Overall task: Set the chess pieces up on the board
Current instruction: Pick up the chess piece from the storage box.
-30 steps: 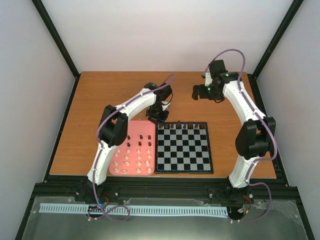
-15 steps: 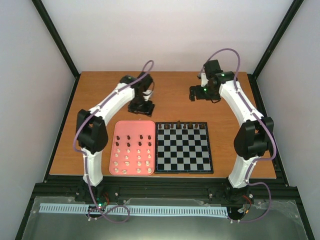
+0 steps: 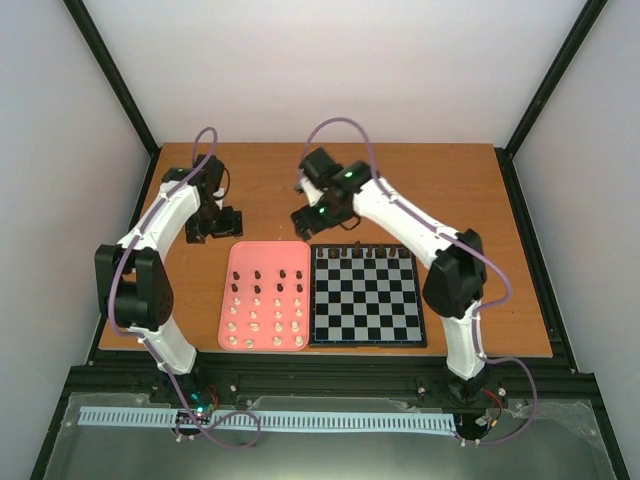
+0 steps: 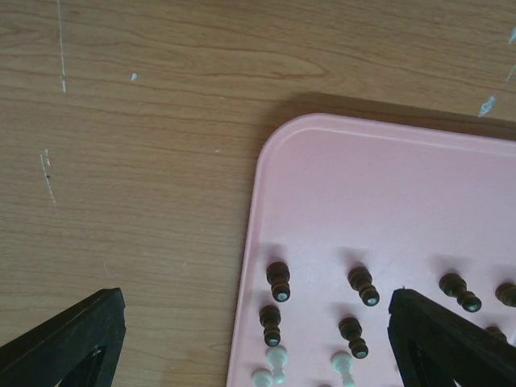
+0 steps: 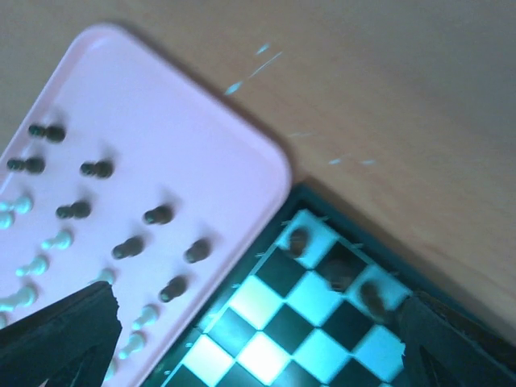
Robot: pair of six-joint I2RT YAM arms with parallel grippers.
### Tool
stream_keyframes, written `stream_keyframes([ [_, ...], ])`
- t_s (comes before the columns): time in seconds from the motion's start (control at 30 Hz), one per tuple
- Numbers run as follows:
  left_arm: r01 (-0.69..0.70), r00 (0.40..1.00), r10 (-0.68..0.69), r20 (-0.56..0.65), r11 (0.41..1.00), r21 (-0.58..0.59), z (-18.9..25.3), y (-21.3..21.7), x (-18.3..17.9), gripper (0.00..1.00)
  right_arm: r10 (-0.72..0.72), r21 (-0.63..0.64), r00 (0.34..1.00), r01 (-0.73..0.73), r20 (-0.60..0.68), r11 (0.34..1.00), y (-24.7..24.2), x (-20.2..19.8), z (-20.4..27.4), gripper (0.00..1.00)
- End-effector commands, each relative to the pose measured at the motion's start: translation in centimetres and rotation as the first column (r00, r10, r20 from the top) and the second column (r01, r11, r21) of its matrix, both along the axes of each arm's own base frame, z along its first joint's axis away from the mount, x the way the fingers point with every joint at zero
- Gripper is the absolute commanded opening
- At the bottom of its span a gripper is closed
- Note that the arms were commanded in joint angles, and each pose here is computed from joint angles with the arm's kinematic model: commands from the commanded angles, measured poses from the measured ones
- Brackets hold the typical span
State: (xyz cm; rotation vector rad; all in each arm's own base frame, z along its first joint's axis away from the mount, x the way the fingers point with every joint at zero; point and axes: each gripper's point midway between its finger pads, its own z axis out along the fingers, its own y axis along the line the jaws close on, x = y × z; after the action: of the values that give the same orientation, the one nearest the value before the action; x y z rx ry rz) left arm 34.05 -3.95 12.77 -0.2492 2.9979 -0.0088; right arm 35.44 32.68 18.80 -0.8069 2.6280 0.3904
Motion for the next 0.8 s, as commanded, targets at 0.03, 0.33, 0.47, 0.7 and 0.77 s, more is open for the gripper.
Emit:
stream_keyframes([
  [0.03,-0.138,0.988,0.138,0.070,0.990,-0.006,0.3,2.8,0.1,1.00,0.075,-0.027,0.991,-0.079,-0.112,0.997,3.8,-3.7,-3.5,0.90],
  [0.33,-0.200,0.975,0.205,0.083,0.977,-0.069,-0.2,3.6,-0.9,1.00,0.146,-0.074,0.970,-0.163,-0.195,0.984,6.0,-5.9,-7.9,0.44],
  [0.47,-0.200,0.975,0.206,0.088,0.977,-0.074,-0.3,3.6,-1.0,1.00,0.161,-0.096,0.964,-0.185,-0.212,0.978,6.6,-6.4,-9.0,0.44],
  [0.7,-0.197,0.975,0.205,0.082,0.976,-0.094,-0.5,3.2,-0.9,1.00,0.154,-0.146,0.951,-0.198,-0.267,0.969,6.4,-6.9,-12.1,0.41],
  [0.77,-0.195,0.976,0.202,0.077,0.976,-0.094,-0.7,3.2,-1.0,1.00,0.142,-0.162,0.952,-0.190,-0.270,0.968,6.1,-6.9,-12.5,0.39],
])
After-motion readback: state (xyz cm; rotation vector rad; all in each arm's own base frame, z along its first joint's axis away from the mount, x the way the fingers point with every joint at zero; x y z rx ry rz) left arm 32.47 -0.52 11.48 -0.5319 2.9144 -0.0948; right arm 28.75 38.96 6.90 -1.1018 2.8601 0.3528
